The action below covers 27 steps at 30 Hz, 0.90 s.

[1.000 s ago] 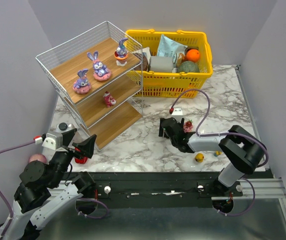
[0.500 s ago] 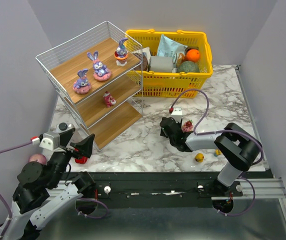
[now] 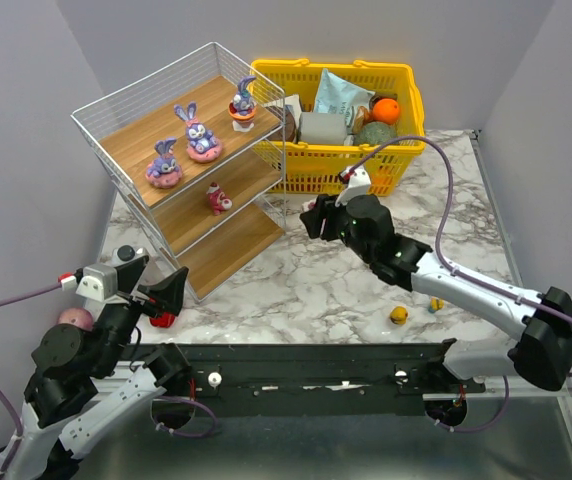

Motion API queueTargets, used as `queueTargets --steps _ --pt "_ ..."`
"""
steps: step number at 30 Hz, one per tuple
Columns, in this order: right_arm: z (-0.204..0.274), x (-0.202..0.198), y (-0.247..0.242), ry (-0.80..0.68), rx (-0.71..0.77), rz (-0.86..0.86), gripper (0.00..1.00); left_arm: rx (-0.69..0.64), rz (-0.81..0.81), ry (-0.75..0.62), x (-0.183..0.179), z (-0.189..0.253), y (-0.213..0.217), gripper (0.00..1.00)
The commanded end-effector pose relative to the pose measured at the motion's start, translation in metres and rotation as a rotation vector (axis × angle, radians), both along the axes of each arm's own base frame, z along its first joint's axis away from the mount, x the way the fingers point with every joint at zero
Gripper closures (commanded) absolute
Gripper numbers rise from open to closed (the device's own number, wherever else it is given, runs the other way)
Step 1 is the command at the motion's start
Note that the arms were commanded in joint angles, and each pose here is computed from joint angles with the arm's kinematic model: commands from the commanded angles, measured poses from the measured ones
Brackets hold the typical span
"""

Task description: Place and organize the plastic toys onto the shelf

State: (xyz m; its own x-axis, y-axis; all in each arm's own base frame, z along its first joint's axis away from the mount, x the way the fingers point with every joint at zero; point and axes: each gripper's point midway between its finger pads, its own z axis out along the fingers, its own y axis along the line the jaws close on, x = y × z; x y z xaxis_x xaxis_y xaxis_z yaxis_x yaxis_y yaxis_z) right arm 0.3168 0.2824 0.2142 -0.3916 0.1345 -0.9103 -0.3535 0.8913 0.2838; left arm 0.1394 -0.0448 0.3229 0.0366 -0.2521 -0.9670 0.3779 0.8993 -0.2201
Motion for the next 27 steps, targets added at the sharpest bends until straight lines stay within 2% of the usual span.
queueTargets --steps 1,6,10,18,27 --pt "0.043 -0.017 0.021 -0.063 0.001 0.2 0.83 -0.086 0.035 -0.061 -0.009 0.01 0.019 0.01" --pt "0.096 -0.016 0.051 -0.169 0.036 0.332 0.83 -0.094 0.04 -0.063 -0.011 0.013 0.024 0.01" --pt "0.109 -0.006 0.071 -0.19 0.025 0.358 0.83 -0.091 0.049 -0.065 -0.013 0.015 0.027 0.01" --pt "0.097 0.015 0.106 -0.146 -0.034 0.351 0.83 -0.088 0.056 -0.066 -0.014 0.016 0.031 0.01" --pt "0.096 0.025 0.127 -0.173 -0.076 0.32 0.83 -0.097 0.051 -0.065 -0.016 0.017 0.033 0.01"
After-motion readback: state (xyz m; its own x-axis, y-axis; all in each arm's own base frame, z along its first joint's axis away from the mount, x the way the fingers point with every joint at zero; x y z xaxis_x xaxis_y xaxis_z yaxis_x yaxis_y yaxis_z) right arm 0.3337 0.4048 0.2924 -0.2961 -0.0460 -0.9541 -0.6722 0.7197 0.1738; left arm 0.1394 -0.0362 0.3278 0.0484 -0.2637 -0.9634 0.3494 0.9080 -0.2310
